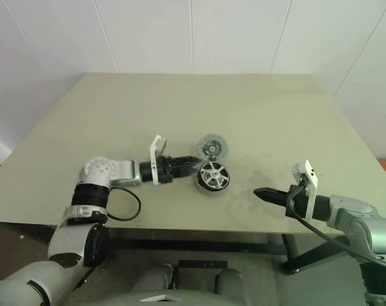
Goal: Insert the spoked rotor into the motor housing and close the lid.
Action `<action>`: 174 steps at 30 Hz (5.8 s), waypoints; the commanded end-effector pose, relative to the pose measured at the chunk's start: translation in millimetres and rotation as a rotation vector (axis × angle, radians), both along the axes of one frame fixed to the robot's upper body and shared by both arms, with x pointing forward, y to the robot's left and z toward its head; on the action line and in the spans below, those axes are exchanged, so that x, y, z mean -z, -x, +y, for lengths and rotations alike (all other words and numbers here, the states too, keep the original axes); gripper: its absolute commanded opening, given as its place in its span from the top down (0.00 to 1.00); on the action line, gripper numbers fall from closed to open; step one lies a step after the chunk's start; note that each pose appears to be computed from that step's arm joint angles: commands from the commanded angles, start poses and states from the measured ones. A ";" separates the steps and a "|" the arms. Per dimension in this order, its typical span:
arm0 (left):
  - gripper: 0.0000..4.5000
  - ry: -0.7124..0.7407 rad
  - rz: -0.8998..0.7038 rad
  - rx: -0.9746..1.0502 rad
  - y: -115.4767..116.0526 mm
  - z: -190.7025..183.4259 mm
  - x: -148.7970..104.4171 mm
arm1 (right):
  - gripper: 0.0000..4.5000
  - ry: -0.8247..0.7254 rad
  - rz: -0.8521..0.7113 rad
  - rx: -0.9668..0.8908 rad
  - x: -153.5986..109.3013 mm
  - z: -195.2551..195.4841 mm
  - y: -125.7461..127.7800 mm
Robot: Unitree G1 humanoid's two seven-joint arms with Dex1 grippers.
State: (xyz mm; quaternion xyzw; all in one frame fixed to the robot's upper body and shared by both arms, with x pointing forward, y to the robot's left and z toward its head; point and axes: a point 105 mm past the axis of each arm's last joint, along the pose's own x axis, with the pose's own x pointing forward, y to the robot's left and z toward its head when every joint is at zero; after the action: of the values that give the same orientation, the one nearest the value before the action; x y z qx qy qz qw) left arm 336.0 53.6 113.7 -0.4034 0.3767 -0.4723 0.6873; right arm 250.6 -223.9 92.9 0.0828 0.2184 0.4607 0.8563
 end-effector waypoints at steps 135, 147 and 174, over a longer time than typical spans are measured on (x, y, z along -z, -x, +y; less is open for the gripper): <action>1.00 -0.391 -1.139 -0.163 41.2 51.1 27.4 | 0.00 1.040 -0.651 -0.964 -27.1 95.7 -73.2; 1.00 -0.396 -1.134 -0.144 35.7 47.0 30.6 | 0.00 1.071 -0.664 -0.998 -18.0 98.8 -59.1; 1.00 -0.411 -1.117 -0.122 34.7 45.9 38.4 | 0.00 1.100 -0.660 -0.935 -5.5 92.6 -70.6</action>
State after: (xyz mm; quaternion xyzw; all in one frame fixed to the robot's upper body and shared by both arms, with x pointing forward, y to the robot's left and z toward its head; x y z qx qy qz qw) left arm 297.0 102.0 64.0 0.0155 0.0399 -0.4861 0.8728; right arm 315.4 -133.4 87.0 -0.5816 0.1830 0.6114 0.5044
